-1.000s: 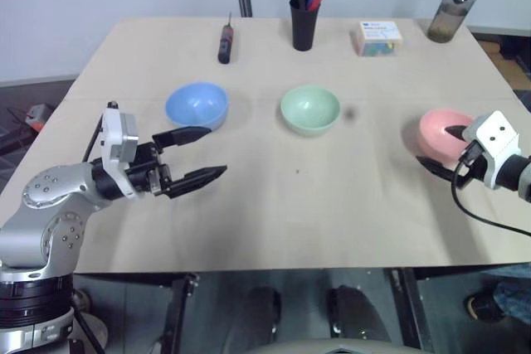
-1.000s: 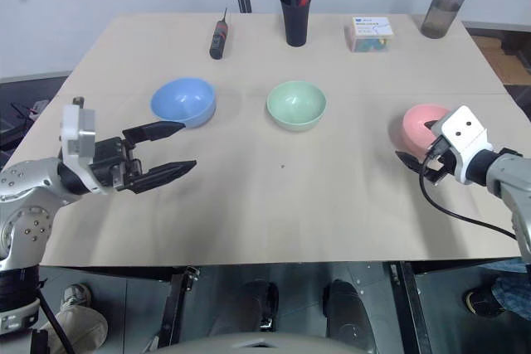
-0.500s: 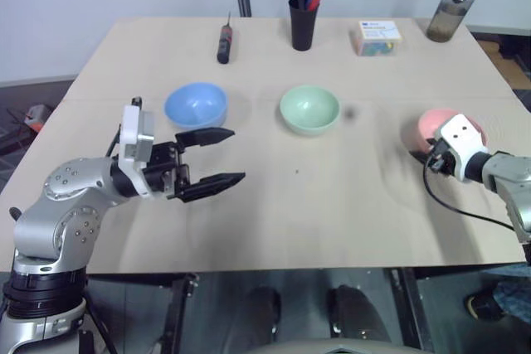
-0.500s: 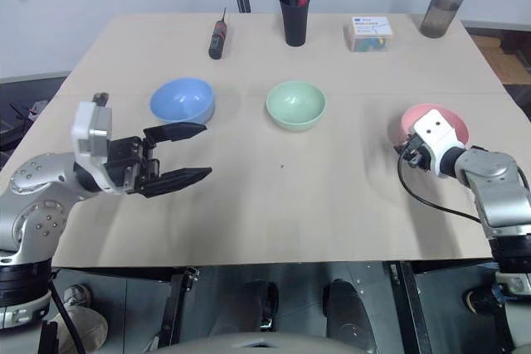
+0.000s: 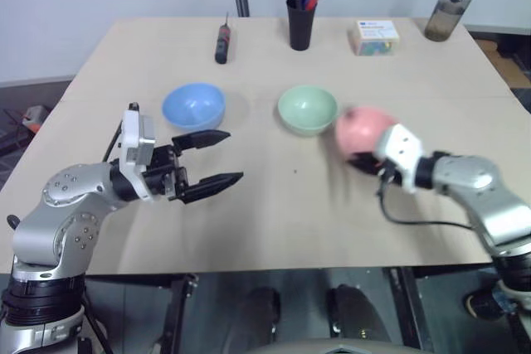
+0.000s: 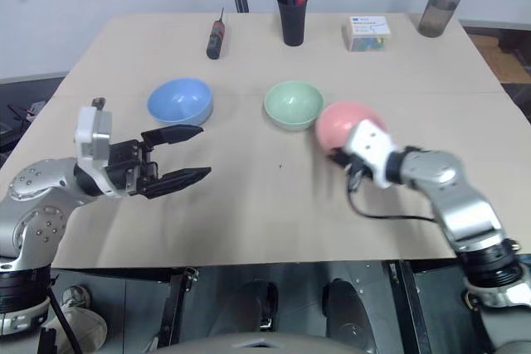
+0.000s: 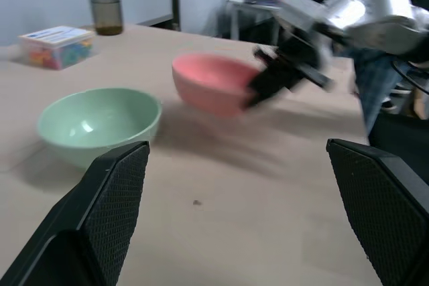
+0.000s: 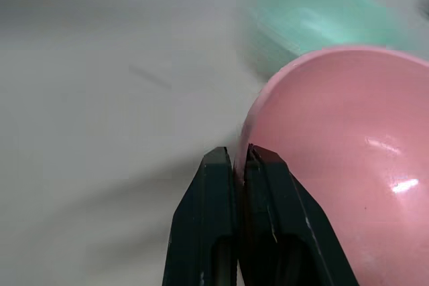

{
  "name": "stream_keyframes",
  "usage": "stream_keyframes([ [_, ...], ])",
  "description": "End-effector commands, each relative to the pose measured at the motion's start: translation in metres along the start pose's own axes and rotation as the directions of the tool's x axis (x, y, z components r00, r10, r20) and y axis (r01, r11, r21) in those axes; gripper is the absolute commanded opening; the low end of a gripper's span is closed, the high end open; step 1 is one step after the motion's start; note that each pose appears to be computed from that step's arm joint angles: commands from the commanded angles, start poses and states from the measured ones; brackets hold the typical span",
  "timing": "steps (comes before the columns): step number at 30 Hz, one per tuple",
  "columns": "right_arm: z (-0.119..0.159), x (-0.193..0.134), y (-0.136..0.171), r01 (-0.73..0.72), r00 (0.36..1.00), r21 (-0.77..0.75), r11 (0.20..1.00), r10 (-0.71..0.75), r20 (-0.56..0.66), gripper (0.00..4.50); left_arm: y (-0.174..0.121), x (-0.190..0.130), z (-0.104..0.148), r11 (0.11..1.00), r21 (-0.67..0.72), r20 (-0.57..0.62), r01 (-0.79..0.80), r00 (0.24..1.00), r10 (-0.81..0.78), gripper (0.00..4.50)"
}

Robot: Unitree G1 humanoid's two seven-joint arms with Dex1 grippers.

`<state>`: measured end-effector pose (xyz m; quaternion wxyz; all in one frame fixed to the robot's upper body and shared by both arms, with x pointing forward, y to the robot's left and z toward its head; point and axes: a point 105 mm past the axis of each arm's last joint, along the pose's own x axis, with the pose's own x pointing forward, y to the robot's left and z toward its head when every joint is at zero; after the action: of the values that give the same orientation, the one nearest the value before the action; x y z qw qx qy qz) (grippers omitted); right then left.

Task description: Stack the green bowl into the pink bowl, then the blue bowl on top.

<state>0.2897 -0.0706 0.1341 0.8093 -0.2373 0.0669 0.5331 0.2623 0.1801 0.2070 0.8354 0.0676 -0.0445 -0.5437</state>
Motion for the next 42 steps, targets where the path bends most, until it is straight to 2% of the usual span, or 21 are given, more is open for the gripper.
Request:
stream_keyframes([
  [1,0.015,0.013,0.01,-0.049,0.999,-0.033,0.998,0.049,0.01,0.1,0.003,0.001,0.006,0.999,0.046,0.01,-0.018,1.0,0.017,4.5],
  [5,0.01,0.018,0.023,-0.15,0.988,0.019,0.988,0.151,-0.026,0.1,0.004,0.0,0.006,0.999,0.047,0.003,-0.026,1.0,0.026,4.5],
  [8,0.011,0.019,0.019,-0.144,0.989,0.039,0.989,0.145,-0.033,1.09,0.004,-0.001,0.006,0.997,0.058,-0.006,-0.041,0.999,0.042,4.5],
  [13,0.018,0.016,0.018,-0.145,0.989,0.052,0.988,0.146,-0.015,3.28,0.005,-0.002,0.007,0.997,0.062,-0.007,-0.049,0.999,0.049,4.5],
  [16,0.032,0.011,0.007,-0.078,0.997,0.03,0.997,0.077,0.032,4.4,0.006,-0.001,0.008,0.996,0.067,-0.002,-0.057,0.998,0.057,4.5],
  [21,0.051,-0.009,-0.008,-0.002,0.993,-0.006,1.0,0.003,0.119,4.4,0.011,0.0,0.008,0.993,0.075,-0.006,-0.09,0.996,0.091,4.5],
  [24,0.057,-0.02,-0.015,0.043,0.985,-0.009,0.999,-0.041,0.166,4.4,0.021,0.004,0.006,0.981,0.128,-0.034,-0.143,0.988,0.149,4.5],
  [27,0.062,-0.029,-0.028,0.127,0.971,-0.02,0.992,-0.121,0.205,4.4,0.034,0.01,0.004,0.952,0.252,-0.091,-0.177,0.974,0.205,4.5],
  [30,0.06,-0.042,-0.042,0.206,0.958,-0.02,0.978,-0.198,0.208,4.4,0.057,0.019,-0.005,0.853,0.482,-0.211,-0.199,0.919,0.334,4.5],
  [31,0.059,-0.047,-0.046,0.236,0.952,-0.016,0.972,-0.228,0.206,4.4,0.063,0.023,-0.009,0.822,0.542,-0.256,-0.171,0.899,0.356,4.5],
  [33,0.057,-0.06,-0.054,0.29,0.938,-0.018,0.957,-0.281,0.202,4.4,0.068,0.04,-0.015,0.755,0.656,-0.365,0.024,0.885,0.289,4.5],
  [35,0.055,-0.075,-0.059,0.344,0.922,-0.022,0.939,-0.334,0.196,4.4,0.075,0.057,-0.017,0.711,0.69,-0.416,0.133,0.877,0.239,4.5],
  [42,0.05,-0.106,-0.053,0.435,0.892,-0.052,0.899,-0.423,0.158,4.4,0.098,0.12,-0.02,0.508,0.797,-0.456,0.326,0.876,0.154,4.5],
])
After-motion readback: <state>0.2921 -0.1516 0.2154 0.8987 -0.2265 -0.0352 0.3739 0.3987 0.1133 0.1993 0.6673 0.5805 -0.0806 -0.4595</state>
